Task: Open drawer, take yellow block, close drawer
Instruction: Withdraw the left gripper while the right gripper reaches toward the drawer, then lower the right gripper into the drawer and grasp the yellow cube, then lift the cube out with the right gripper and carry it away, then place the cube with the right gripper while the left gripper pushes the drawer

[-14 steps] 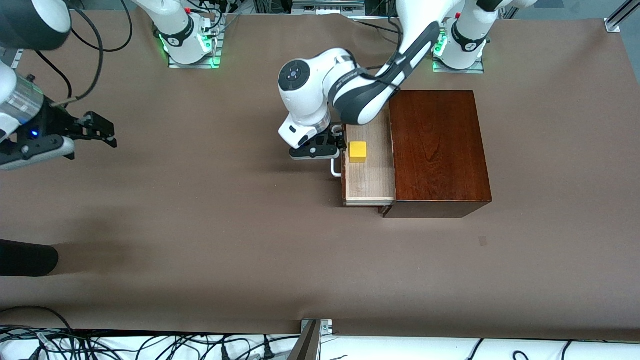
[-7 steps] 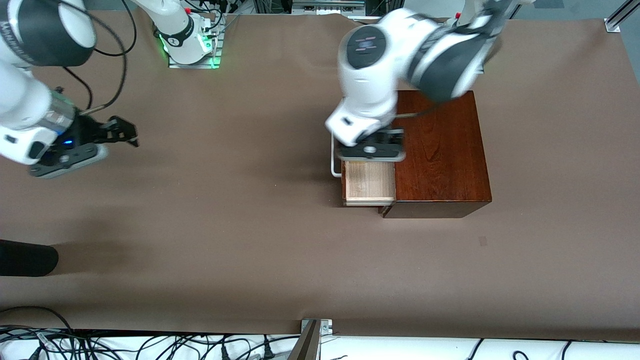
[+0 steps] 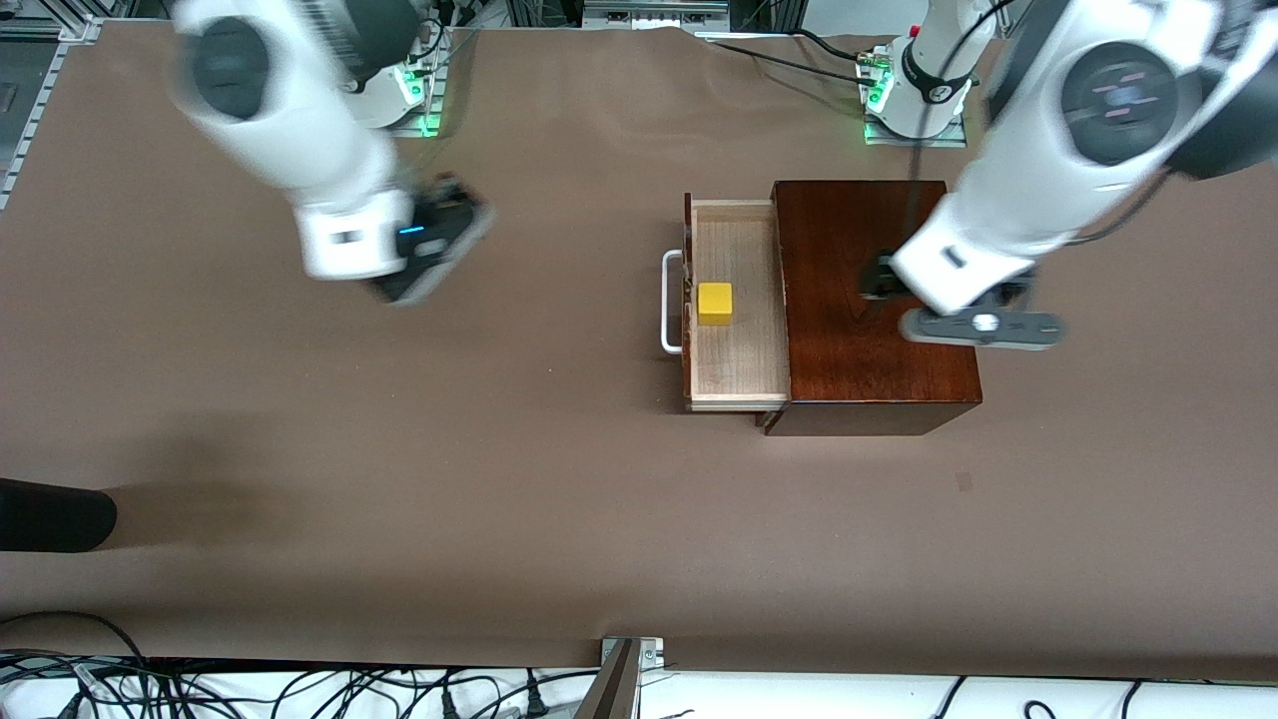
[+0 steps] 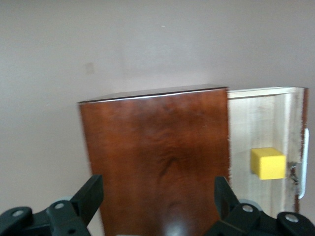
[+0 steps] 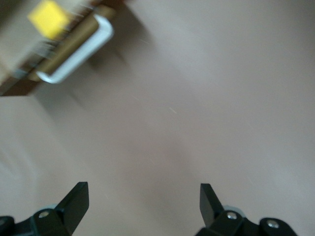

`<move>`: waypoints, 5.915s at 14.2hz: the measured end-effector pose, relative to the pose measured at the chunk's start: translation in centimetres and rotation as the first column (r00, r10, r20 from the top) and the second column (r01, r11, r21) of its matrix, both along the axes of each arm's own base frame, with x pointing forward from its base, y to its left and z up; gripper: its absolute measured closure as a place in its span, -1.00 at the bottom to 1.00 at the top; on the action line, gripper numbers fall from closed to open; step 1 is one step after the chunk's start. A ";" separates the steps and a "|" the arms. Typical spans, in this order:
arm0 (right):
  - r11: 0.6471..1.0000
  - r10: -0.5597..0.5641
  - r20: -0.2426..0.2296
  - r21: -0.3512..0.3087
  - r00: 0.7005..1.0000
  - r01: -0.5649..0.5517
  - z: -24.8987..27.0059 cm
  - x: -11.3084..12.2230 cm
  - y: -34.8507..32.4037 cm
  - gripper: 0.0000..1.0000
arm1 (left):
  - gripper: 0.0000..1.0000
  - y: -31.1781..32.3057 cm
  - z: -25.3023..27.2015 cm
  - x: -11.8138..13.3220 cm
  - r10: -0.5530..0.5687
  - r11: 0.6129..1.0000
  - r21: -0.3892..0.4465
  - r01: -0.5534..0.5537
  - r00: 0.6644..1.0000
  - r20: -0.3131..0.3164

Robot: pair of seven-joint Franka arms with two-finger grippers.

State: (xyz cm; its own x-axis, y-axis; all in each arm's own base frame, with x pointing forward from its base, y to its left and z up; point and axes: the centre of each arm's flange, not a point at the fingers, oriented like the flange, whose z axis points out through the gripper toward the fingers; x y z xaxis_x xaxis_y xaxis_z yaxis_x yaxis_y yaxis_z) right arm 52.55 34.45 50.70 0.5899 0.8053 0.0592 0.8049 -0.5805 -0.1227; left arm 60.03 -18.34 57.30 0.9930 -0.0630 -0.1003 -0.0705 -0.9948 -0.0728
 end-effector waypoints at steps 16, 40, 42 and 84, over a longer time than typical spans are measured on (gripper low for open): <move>0.845 0.530 0.272 -0.100 0.803 -0.525 -15.3 -6.4 27.9 -1.00 | -1.00 14.6 -0.8 -5.4 0.015 0.997 -0.082 -0.004 0.992 0.129; 0.969 0.249 0.207 -0.046 0.946 -0.244 -1.5 1.5 18.1 -0.11 | -1.00 13.5 -0.4 -5.7 -0.004 0.997 -0.081 0.013 0.994 0.109; 0.995 0.099 0.225 -0.021 0.969 -0.097 3.3 4.6 12.3 -0.11 | -1.00 13.3 -0.3 -5.8 -0.008 0.997 -0.080 0.017 0.995 0.104; 0.718 -0.687 0.101 -0.065 0.720 0.693 -10.0 6.6 -28.6 -1.00 | -1.00 -19.5 -29.6 -3.8 -0.975 0.211 -0.453 0.866 0.156 -0.155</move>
State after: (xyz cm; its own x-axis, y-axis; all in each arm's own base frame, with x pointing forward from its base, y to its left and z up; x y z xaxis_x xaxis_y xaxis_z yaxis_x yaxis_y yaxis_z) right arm 59.14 5.88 40.67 0.9815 0.1798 0.0661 0.1804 -0.9836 -0.0026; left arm 56.20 -37.88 27.65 0.0529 -0.9755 -0.2134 -0.9073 -0.1362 0.3978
